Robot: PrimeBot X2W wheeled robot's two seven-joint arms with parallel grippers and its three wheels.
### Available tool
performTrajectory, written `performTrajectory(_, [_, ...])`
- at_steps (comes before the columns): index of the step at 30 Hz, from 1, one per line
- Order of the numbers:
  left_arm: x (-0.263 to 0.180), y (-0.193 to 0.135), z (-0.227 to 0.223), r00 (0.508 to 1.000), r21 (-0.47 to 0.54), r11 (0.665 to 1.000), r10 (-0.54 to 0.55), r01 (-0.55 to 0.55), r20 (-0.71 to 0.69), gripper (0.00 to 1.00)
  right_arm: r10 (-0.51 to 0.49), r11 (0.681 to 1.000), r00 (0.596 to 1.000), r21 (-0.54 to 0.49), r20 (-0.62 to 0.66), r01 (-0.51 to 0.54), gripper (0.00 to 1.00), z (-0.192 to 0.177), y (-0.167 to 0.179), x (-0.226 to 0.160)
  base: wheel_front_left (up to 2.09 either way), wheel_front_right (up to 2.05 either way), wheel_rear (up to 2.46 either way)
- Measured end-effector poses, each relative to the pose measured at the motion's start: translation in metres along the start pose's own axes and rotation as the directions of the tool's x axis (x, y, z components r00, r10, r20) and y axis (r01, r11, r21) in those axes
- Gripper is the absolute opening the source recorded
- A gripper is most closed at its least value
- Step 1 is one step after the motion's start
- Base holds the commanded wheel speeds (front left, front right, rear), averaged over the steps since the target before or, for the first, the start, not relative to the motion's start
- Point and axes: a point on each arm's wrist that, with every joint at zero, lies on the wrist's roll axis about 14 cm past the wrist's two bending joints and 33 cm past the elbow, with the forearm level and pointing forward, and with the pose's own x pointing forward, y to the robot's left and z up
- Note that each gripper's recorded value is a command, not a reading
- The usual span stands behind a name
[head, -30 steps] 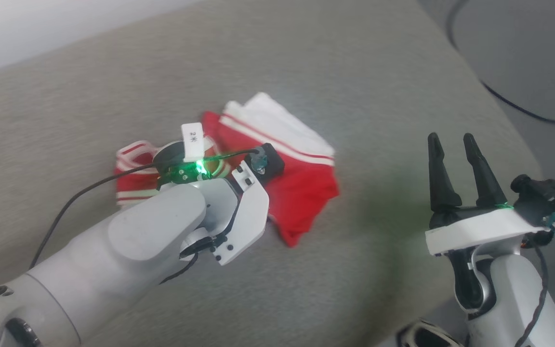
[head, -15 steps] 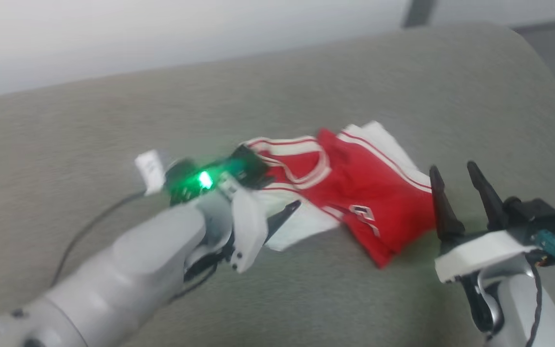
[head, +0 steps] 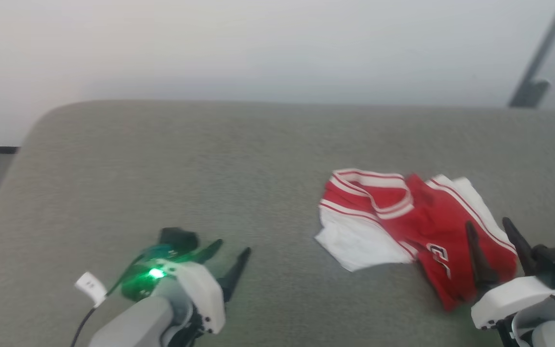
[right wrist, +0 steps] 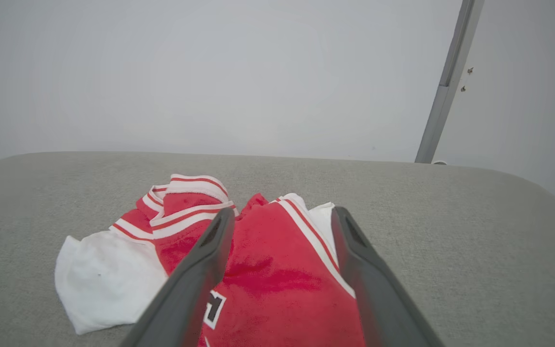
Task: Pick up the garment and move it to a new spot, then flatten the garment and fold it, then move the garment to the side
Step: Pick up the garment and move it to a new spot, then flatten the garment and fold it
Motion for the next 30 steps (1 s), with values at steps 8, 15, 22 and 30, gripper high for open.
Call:
performTrajectory(8, [-0.074,0.055,0.007,0.955,-0.082,0.968,0.25,-0.239,0.161,1.0,0.062,0.998,0.998,-0.008,0.03,-0.062,1.0,0.013,0.021,0.003,0.0,0.0,0.0])
performTrajectory(15, [-0.115,0.073,0.028,0.884,-0.097,0.935,0.355,-0.342,0.305,1.0,0.018,1.0,0.999,-0.013,0.051,-0.017,1.0,0.02,0.005,-0.009,0.0,0.0,0.0])
performTrajectory(22, [-0.139,0.074,0.049,0.831,-0.038,0.919,0.372,-0.393,0.414,1.0,-0.024,1.0,0.995,-0.017,0.101,0.026,1.0,0.035,-0.01,-0.02,0.0,0.0,0.0])
performTrajectory(30, [-0.145,0.069,0.054,0.809,-0.024,0.914,0.371,-0.406,0.456,1.0,-0.026,1.0,0.99,-0.002,0.139,0.026,1.0,0.045,-0.007,-0.023,0.0,0.0,0.0])
